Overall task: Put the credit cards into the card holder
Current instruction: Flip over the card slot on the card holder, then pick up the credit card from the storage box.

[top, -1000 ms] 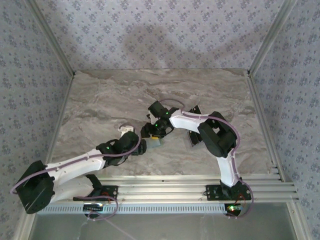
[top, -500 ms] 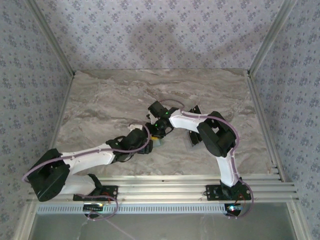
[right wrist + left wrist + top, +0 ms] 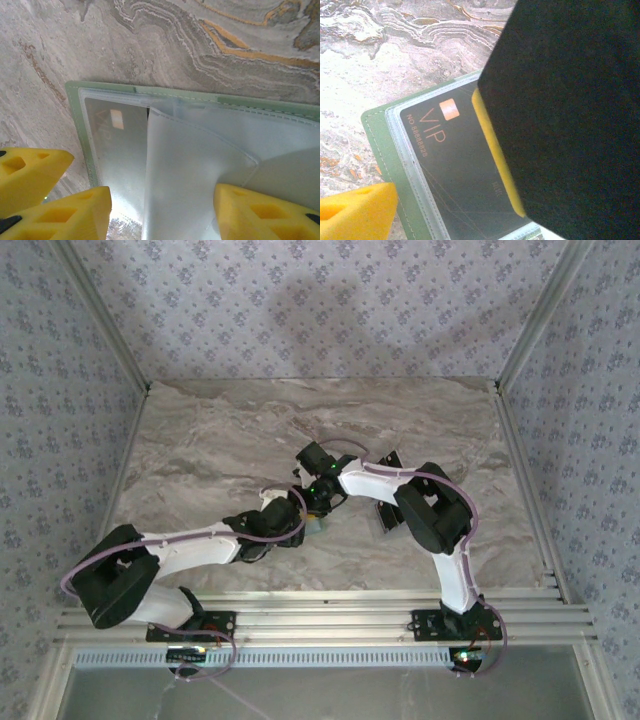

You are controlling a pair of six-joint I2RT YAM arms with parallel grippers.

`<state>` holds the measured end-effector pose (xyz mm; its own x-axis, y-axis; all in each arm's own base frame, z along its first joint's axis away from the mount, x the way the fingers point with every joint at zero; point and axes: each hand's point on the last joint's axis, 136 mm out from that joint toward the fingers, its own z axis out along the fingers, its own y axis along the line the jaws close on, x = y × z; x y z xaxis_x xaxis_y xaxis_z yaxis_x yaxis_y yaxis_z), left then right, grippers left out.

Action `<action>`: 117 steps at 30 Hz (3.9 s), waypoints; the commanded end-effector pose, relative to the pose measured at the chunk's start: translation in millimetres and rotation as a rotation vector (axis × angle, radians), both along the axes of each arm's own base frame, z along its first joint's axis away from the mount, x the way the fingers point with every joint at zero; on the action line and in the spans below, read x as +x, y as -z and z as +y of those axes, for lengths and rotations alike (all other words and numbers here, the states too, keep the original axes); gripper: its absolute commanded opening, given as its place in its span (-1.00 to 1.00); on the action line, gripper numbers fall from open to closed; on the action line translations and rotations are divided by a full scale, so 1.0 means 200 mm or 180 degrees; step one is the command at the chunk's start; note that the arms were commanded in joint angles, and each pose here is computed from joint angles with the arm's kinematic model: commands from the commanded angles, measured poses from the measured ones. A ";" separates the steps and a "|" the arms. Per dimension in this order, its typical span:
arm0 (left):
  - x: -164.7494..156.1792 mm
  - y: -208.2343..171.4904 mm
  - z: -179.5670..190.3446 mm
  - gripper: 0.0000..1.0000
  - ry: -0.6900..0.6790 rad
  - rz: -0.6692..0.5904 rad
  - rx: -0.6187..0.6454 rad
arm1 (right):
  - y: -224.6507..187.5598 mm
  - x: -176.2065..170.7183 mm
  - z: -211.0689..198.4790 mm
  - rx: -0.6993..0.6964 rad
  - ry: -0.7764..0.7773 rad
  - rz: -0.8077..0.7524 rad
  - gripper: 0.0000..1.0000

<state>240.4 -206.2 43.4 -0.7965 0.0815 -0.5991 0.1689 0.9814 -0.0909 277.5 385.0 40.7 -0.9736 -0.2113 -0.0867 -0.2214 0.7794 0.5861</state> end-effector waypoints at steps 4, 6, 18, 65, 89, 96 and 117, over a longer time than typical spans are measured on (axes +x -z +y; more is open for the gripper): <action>-0.01 0.05 0.07 0.80 -0.0125 0.0035 0.0110 | -0.10 0.03 -0.05 0.0090 0.0120 -0.0056 0.17; -0.02 0.06 0.08 0.80 -0.0129 0.0048 0.0114 | -0.14 0.05 -0.07 0.0103 0.0166 -0.0120 0.17; -0.02 0.08 0.10 0.79 -0.0164 0.0071 0.0093 | -0.06 0.03 -0.12 0.0025 0.0227 -0.0049 0.17; -0.20 -0.29 0.44 0.87 -0.0716 -0.0525 -0.0761 | 0.05 -0.08 0.21 -0.0154 -0.0064 0.0105 0.18; -0.11 -0.31 0.43 1.00 -0.0737 -0.0301 -0.0551 | -0.48 0.07 -0.74 -0.1354 0.0143 -0.1000 0.16; -0.05 -0.30 0.38 1.00 -0.0708 -0.0091 -0.0319 | -0.44 0.07 -1.11 -0.2255 0.0194 -0.1114 -0.07; -0.02 -0.20 0.35 1.00 -0.0675 0.0171 -0.0147 | -0.24 -0.04 -1.22 -0.2554 0.0092 -0.0861 -0.39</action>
<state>235.1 -134.7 79.1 -0.8210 -0.1314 -0.5557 -0.0635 0.9881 -0.1398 271.5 139.3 90.3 -0.9458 -0.2850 -0.1555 -0.2461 0.9417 -0.2293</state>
